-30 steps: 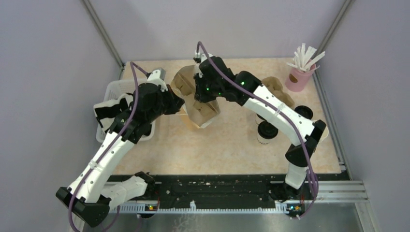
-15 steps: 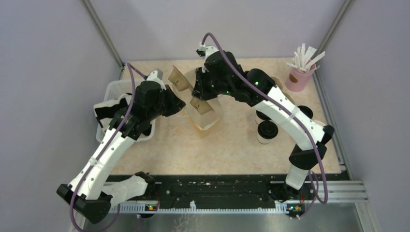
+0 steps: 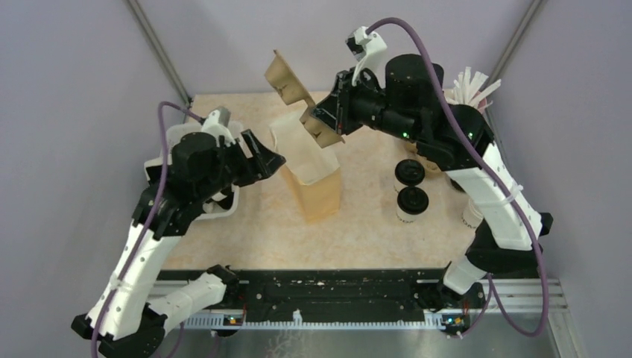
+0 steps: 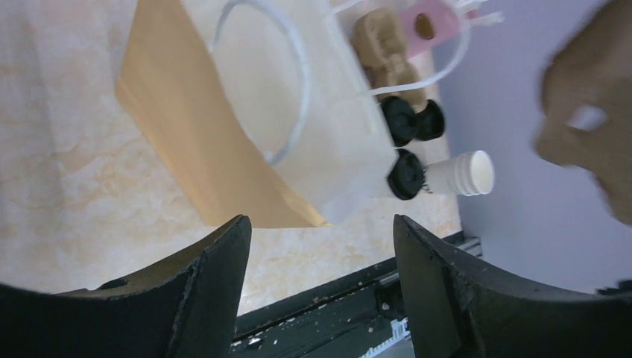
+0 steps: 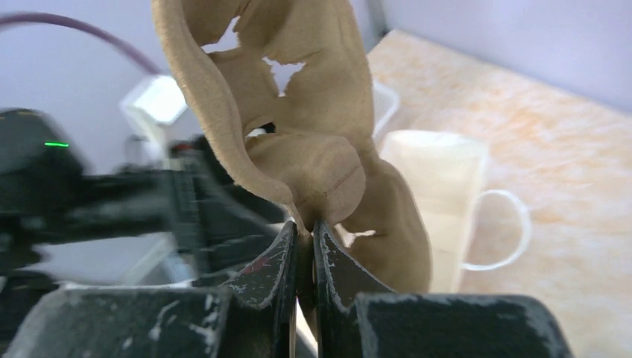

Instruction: Pack the takeout coffee

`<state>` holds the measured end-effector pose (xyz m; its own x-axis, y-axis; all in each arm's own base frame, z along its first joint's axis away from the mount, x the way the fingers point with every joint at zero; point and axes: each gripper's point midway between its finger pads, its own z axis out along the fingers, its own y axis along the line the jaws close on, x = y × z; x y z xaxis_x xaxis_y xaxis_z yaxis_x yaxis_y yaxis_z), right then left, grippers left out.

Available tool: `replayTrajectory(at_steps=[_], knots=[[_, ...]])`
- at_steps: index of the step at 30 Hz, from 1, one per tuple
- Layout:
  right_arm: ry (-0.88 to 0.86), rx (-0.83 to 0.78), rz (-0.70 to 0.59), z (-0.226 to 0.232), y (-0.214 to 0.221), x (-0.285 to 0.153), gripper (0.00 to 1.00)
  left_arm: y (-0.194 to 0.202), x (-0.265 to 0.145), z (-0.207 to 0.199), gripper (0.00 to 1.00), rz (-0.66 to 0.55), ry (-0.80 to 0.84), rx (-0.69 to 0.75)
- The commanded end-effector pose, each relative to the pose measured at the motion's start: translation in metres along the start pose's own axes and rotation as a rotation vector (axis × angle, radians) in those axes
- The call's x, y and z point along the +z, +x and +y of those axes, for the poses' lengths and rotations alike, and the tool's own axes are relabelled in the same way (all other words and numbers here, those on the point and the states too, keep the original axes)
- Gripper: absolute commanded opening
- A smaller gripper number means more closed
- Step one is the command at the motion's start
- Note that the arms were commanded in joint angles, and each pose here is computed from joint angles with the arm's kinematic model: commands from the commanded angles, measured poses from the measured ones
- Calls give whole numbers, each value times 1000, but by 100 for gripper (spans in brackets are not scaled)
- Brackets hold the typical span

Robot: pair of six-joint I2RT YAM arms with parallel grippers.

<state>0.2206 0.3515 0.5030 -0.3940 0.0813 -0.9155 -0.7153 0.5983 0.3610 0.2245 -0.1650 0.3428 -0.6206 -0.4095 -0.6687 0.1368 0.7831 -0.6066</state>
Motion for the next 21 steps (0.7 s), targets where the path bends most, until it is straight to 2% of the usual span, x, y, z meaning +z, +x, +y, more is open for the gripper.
replayTrajectory(at_steps=[1, 4, 7, 13, 18, 21], knots=[[168, -204, -75, -34, -23, -25, 0, -45, -60, -58, 77, -152, 228, 55], [310, -413, -17, -67, -15, -31, 0, -75, -80, -92, 80, -236, 343, 13], [431, -622, 27, -92, -9, -38, 0, -98, -91, -104, 82, -306, 362, -88], [428, -967, 50, -81, 8, -47, 0, -108, -75, -105, 84, -292, 313, -186], [406, -1037, 11, -57, 10, -52, 0, -101, -52, -109, 83, -206, 286, -163], [397, -1057, 20, -52, 14, -51, 0, -97, -43, -107, 73, -176, 268, -157]])
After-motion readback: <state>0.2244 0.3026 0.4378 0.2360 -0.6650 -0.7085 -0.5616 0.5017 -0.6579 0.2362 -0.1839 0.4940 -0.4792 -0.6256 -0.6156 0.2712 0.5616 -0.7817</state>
